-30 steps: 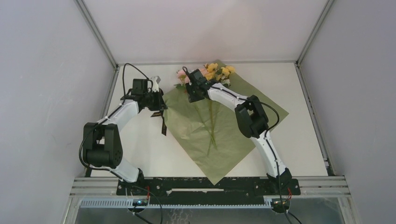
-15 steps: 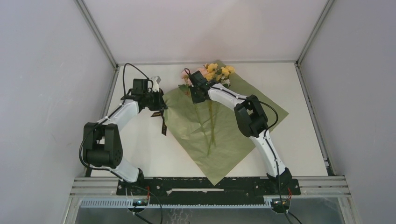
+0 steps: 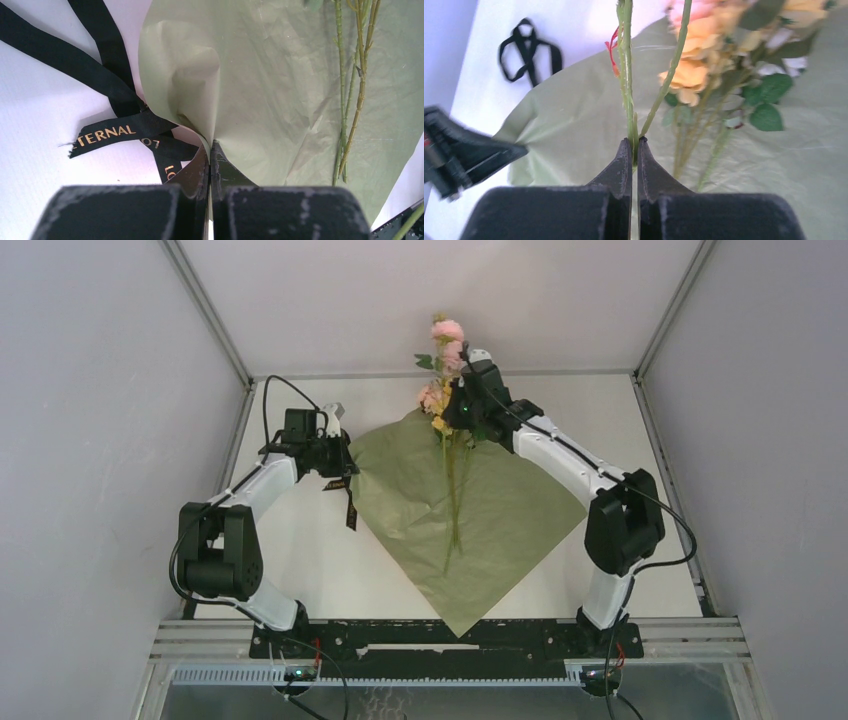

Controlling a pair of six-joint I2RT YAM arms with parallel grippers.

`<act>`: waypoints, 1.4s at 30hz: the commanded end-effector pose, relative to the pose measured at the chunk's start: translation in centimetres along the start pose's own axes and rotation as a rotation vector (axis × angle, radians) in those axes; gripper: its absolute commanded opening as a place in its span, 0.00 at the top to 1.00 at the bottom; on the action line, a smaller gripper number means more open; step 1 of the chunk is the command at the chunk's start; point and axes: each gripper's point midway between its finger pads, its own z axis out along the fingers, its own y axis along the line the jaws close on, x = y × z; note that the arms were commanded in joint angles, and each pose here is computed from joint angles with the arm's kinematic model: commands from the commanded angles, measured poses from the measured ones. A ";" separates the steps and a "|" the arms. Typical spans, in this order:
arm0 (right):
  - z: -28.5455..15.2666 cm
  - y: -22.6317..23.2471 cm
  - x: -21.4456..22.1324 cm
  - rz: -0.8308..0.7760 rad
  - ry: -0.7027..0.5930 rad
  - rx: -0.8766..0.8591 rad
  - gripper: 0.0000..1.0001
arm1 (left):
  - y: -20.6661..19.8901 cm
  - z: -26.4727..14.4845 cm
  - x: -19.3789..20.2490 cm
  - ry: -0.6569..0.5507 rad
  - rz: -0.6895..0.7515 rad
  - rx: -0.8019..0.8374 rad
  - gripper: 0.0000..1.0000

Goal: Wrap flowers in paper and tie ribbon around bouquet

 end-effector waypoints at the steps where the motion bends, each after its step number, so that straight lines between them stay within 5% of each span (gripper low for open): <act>1: 1.7 -5.4 0.8 0.106 -0.009 0.129 1.00 | -0.3 -0.3 -0.5 -0.029 0.026 0.003 0.99; 10: 7.3 -9.1 4.1 0.082 0.107 0.235 0.98 | -0.2 -0.3 -0.4 -0.027 0.027 -0.005 0.99; 18: 6.8 -10.5 5.1 0.100 0.131 0.297 0.55 | -0.2 -0.2 -0.4 -0.023 0.028 -0.001 0.99; 26: 2.1 -8.4 2.4 -0.011 0.125 0.206 0.40 | -0.2 -0.2 -0.3 -0.022 0.029 -0.002 0.99; 31: -5.6 0.4 4.7 -0.430 0.035 -0.192 0.40 | 0.1 0.1 -0.1 -0.011 0.023 -0.010 0.99; 39: -17.4 4.4 23.3 -1.202 0.257 -0.725 0.36 | 0.2 0.2 -0.4 -0.008 0.037 -0.016 0.98; 40: -18.0 4.2 24.5 -1.232 0.270 -0.749 0.35 | 0.2 0.0 -1.0 -0.011 0.064 -0.016 0.95; 42: -18.4 3.6 25.9 -1.204 0.302 -0.761 0.35 | 0.3 -1.3 -2.8 -0.015 0.157 -0.041 0.70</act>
